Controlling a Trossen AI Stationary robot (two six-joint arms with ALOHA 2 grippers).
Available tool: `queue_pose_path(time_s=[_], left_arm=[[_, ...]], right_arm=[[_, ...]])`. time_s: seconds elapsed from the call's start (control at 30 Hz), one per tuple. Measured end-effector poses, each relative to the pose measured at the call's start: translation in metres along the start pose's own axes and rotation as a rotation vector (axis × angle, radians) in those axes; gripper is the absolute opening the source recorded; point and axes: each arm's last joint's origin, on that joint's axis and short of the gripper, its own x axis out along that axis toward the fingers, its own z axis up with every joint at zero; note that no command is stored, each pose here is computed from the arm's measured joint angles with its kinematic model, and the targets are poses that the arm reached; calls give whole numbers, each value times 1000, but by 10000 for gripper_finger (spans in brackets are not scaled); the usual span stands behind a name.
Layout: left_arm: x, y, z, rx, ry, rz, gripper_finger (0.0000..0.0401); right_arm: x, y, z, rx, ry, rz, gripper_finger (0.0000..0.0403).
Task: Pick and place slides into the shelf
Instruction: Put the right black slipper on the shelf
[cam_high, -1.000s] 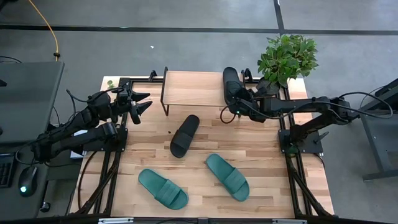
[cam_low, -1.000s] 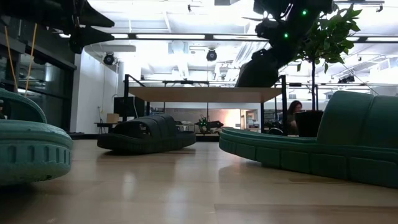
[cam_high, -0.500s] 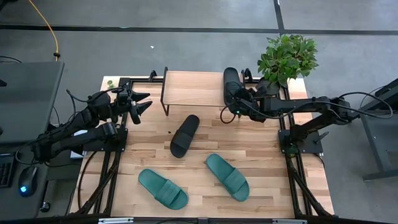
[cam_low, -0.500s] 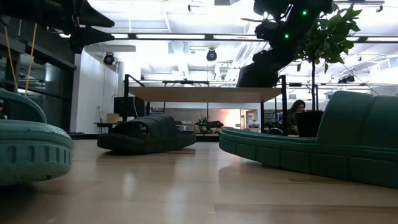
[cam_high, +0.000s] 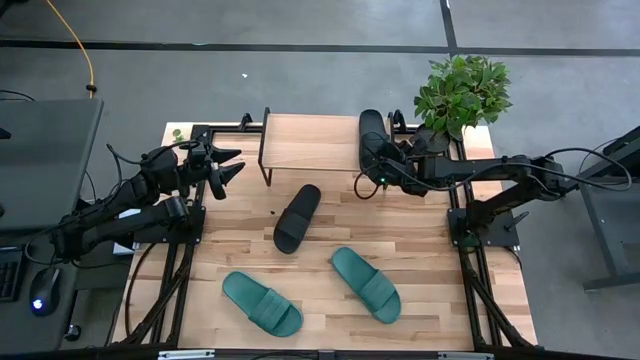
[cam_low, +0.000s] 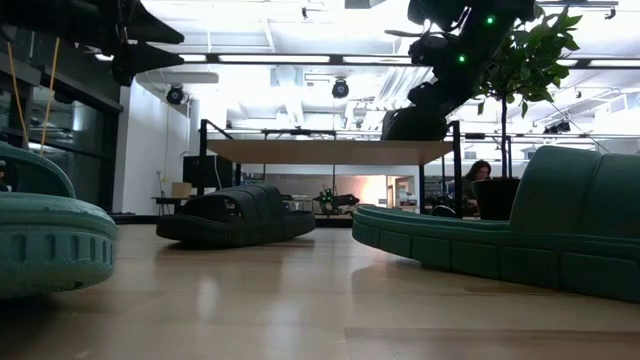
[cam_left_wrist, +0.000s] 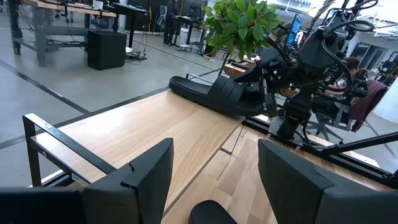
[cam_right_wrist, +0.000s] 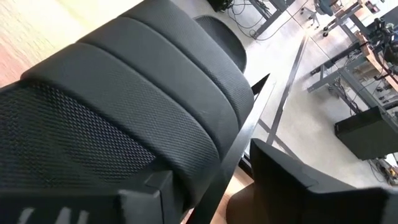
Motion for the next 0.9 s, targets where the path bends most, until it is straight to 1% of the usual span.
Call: queue_pose_path(time_s=[0.17, 0.27, 0.47, 0.6, 0.73, 0.9], left_arm=[[0, 0, 0, 0, 0, 0, 216], [0, 0, 0, 0, 0, 0, 216], [0, 0, 0, 0, 0, 0, 216], [0, 0, 0, 0, 0, 0, 216], [0, 0, 0, 0, 0, 0, 216], [0, 0, 0, 0, 0, 0, 216]], right_arm=[[0, 0, 0, -18, 1, 2, 188], [0, 1, 0, -26, 12, 39, 195], [-2, 1, 4, 27, 20, 86, 198], [-4, -1, 5, 19, 27, 84, 198], [-4, -4, -1, -29, 69, 53, 198], [-4, -6, -5, -3, 108, 44, 198]])
